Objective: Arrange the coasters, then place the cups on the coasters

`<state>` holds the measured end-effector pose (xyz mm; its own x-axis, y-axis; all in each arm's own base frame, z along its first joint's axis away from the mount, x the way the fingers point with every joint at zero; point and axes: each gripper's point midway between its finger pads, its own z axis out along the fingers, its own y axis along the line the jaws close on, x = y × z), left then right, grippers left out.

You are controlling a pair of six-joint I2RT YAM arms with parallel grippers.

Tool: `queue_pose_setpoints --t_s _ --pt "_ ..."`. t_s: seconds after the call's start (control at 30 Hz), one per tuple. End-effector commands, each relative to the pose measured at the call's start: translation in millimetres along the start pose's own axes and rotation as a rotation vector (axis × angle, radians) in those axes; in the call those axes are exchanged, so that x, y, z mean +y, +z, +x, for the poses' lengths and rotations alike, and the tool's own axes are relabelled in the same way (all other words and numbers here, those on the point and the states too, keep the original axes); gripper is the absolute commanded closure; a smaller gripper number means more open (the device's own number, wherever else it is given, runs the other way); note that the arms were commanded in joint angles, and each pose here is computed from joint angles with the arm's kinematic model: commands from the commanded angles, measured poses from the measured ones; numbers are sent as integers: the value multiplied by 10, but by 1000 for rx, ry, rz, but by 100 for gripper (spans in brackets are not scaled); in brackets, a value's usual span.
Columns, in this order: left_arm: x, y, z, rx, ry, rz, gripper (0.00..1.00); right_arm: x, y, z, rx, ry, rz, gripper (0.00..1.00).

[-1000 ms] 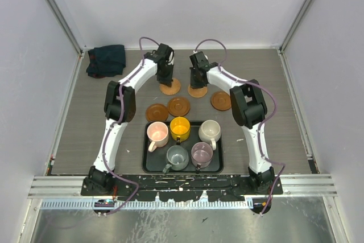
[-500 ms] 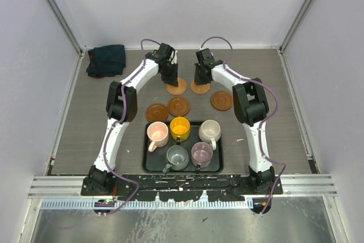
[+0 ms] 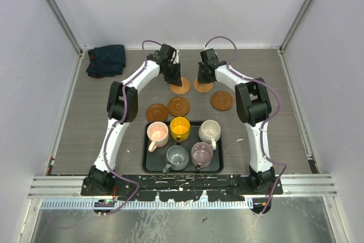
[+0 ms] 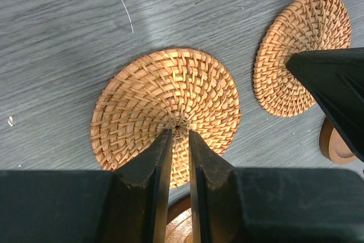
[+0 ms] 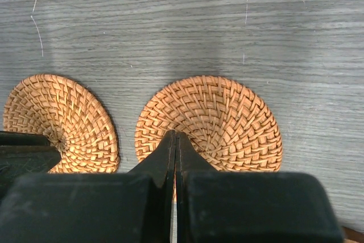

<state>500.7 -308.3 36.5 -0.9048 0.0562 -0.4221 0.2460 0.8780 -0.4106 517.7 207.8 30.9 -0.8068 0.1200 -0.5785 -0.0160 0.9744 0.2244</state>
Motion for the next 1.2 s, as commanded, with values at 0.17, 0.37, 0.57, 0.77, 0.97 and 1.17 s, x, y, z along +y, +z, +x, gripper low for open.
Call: queue_pose_setpoints --t_s 0.17,0.37,0.57,0.77,0.97,1.17 --pt "252 72 184 12 -32 -119 78 188 -73 253 39 -67 -26 99" --pt "270 54 187 13 -36 -121 77 213 -68 201 25 -70 -25 99" --pt "311 22 169 6 -38 -139 77 210 -79 121 4 -72 -13 99" --pt "422 -18 168 -1 -45 -172 77 188 -58 65 -13 -78 7 99" --pt "512 -62 122 -12 -68 -178 77 196 -13 41 -18 -79 12 99" --pt "488 -59 99 -15 -68 -154 76 197 -5 9 -26 -87 14 99"
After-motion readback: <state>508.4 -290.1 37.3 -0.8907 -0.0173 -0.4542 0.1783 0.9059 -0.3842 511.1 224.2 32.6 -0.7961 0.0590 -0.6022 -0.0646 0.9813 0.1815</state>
